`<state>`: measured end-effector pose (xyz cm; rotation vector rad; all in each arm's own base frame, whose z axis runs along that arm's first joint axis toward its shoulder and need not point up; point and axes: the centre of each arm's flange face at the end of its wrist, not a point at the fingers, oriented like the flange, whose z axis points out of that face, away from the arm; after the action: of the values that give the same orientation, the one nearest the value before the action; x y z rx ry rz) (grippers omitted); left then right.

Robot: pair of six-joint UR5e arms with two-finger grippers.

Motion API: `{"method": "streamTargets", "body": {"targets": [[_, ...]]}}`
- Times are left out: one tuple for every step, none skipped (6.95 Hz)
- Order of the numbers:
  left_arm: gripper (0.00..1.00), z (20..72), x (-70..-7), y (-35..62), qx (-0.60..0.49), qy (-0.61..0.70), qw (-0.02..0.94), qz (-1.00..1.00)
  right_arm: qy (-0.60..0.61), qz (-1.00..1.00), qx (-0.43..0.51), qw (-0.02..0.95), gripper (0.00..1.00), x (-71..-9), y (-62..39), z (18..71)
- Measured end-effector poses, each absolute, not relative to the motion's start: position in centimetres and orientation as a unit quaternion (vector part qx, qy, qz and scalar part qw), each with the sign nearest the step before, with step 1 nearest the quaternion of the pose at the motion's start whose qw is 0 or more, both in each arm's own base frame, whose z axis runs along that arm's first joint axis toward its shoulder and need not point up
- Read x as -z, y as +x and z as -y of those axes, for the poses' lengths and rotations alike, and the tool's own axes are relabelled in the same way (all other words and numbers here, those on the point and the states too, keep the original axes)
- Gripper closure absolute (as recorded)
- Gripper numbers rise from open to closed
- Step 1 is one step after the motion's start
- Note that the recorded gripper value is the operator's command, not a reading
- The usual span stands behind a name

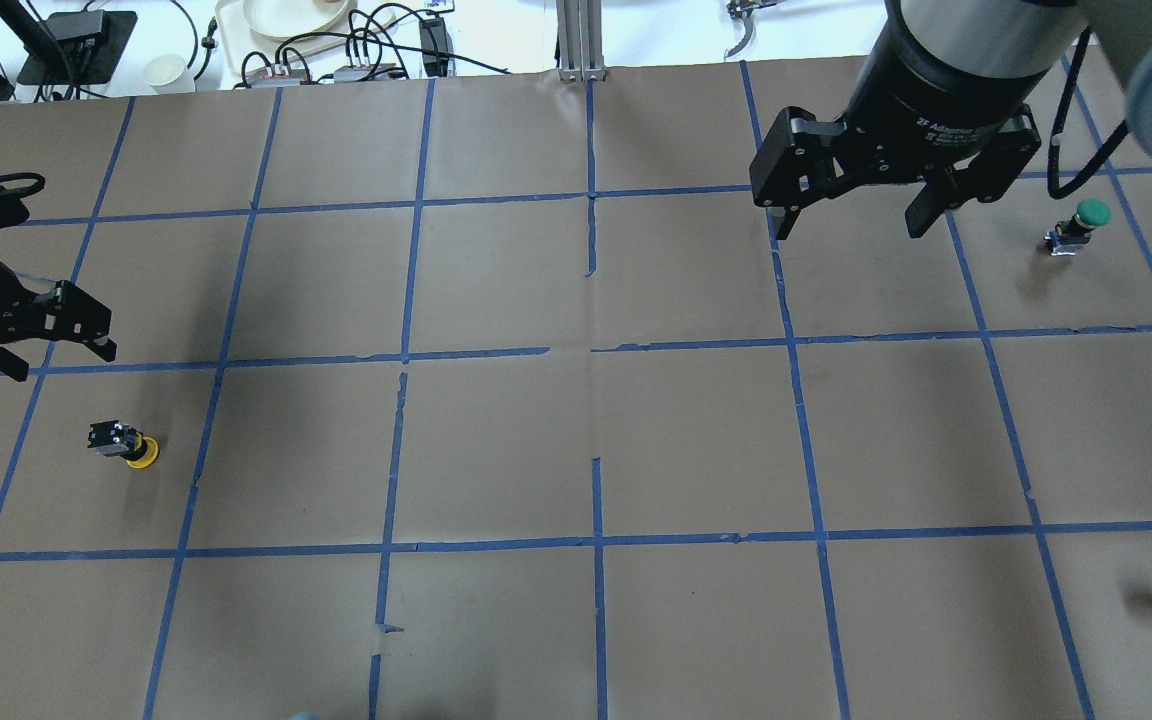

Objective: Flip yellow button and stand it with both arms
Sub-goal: 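Lower the left gripper onto the lying yellow button and close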

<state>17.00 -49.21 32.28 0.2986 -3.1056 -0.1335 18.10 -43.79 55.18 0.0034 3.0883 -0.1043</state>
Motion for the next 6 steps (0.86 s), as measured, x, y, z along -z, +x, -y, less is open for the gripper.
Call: {"method": "streamTargets", "body": {"targets": [[0.0, 49.3, -30.8, 18.2, 0.049, 0.089, 0.014, 0.995, -0.001, -0.999, 0.037, 0.025, 0.0, -55.4, 18.1, 43.6], [0.0, 49.2, -29.6, 19.0, 0.056, 0.072, 0.018, 0.996, -0.004, -0.999, 0.042, 0.025, 0.0, -55.6, 18.1, 43.5], [0.0, 49.2, -28.3, 19.7, 0.063, 0.051, 0.02, 0.996, -0.005, -0.999, 0.045, 0.026, 0.0, -55.6, 18.2, 43.6], [0.02, 48.9, -26.9, 20.5, 0.069, 0.046, 0.021, 0.996, -0.005, -0.998, 0.05, 0.027, 0.0, -55.7, 18.3, 43.6], [0.04, 48.6, -25.3, 20.9, 0.073, 0.046, 0.022, 0.996, -0.005, -0.998, 0.054, 0.026, 0.0, -55.8, 18.3, 43.6], [0.1, 48.1, -23.7, 20.8, 0.078, 0.049, 0.024, 0.995, -0.006, -0.998, 0.055, 0.024, 0.0, -55.9, 18.3, 43.6]]}}
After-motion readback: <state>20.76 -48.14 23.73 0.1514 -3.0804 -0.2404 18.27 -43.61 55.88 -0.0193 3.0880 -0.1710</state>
